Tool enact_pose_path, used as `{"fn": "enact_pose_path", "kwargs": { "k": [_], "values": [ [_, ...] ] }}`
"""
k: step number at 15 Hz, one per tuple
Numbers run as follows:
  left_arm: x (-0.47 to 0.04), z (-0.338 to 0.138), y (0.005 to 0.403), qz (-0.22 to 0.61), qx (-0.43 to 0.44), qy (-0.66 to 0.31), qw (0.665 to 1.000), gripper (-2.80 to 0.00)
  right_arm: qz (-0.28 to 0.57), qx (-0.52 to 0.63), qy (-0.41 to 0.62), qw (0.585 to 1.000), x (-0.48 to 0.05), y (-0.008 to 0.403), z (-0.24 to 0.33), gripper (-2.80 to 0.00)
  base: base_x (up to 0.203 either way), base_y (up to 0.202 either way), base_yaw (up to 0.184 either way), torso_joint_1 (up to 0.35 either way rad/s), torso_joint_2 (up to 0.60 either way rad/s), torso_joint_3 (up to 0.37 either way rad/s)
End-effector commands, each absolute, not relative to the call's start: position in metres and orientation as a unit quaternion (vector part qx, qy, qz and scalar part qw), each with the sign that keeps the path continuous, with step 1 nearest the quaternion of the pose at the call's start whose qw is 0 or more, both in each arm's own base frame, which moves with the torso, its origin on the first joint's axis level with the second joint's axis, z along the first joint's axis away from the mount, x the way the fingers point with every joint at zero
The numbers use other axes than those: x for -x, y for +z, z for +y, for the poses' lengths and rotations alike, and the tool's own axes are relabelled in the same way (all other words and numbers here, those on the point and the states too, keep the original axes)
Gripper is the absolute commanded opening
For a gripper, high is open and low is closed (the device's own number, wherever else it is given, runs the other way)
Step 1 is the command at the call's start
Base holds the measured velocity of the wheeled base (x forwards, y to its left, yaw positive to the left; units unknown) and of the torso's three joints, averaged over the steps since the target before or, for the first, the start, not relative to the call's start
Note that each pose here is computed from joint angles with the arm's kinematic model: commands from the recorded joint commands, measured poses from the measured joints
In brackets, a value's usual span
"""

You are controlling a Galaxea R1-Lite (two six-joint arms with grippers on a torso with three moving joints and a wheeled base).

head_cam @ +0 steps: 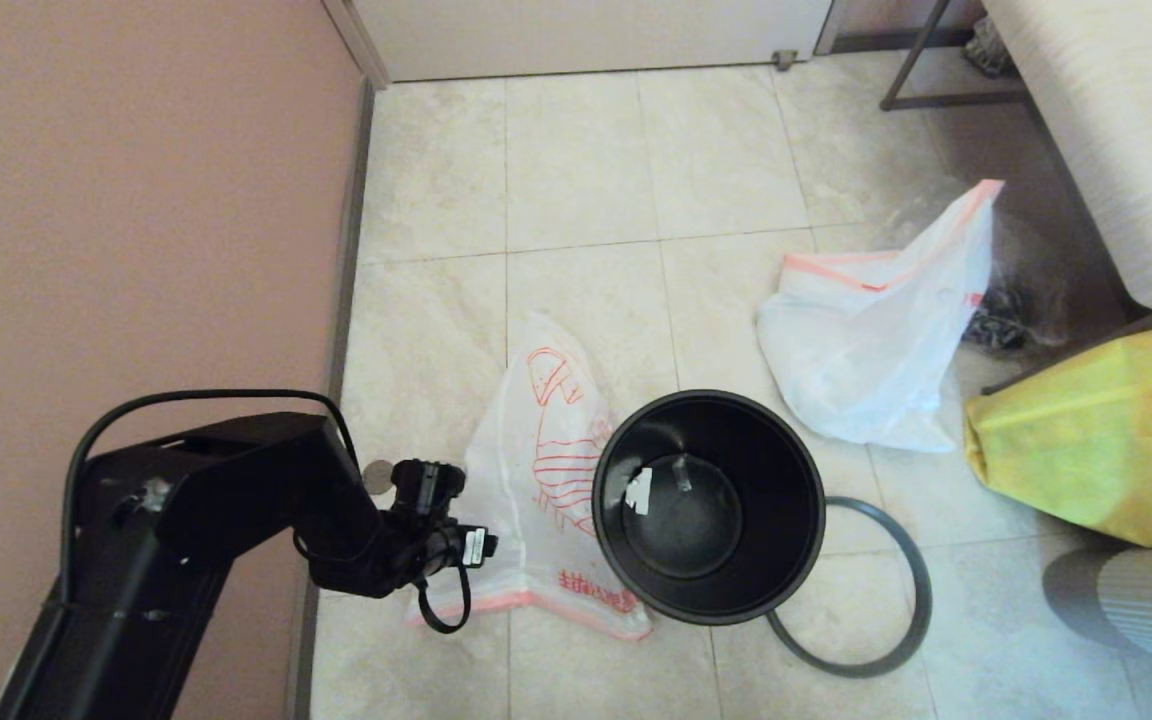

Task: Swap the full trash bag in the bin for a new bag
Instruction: Pick up a new trash bag

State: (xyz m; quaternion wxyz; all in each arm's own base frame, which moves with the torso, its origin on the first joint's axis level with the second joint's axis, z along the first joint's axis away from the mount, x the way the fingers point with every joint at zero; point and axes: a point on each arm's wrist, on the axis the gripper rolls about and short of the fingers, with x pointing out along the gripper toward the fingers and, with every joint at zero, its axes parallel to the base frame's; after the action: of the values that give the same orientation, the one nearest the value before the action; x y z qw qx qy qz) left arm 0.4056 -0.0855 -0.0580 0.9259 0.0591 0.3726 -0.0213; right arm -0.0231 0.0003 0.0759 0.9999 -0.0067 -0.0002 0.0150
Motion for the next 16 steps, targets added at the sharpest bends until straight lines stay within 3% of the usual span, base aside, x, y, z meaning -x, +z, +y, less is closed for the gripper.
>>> {"fn": "enact_pose_path", "kwargs": {
  "k": [1, 12, 13, 16],
  "values": [
    [-0.408, -0.076, -0.059, 0.371, -0.055, -0.01, 0.927, 0.0, 0.0, 0.007, 0.015, 1.0, 0.023, 0.076, 0.0, -2.8, 0.0, 0.0, 0.0, 0.0, 0.0, 0.0],
    [-0.437, -0.085, -0.102, 0.366, -0.092, -0.059, 0.924, 0.0, 0.0, 0.007, 0.015, 1.0, 0.023, 0.076, 0.0, -2.8, 0.0, 0.0, 0.0, 0.0, 0.0, 0.0],
    [-0.436, -0.085, -0.099, 0.365, -0.087, -0.07, 0.924, -2.8, 0.0, 0.007, 0.015, 1.0, 0.023, 0.076, 0.0, -2.8, 0.0, 0.0, 0.0, 0.0, 0.0, 0.0],
    [-0.424, -0.085, -0.083, 0.37, -0.064, -0.127, 0.918, -2.8, 0.0, 0.007, 0.015, 1.0, 0.023, 0.076, 0.0, -2.8, 0.0, 0.0, 0.0, 0.0, 0.0, 0.0]
  ]
}}
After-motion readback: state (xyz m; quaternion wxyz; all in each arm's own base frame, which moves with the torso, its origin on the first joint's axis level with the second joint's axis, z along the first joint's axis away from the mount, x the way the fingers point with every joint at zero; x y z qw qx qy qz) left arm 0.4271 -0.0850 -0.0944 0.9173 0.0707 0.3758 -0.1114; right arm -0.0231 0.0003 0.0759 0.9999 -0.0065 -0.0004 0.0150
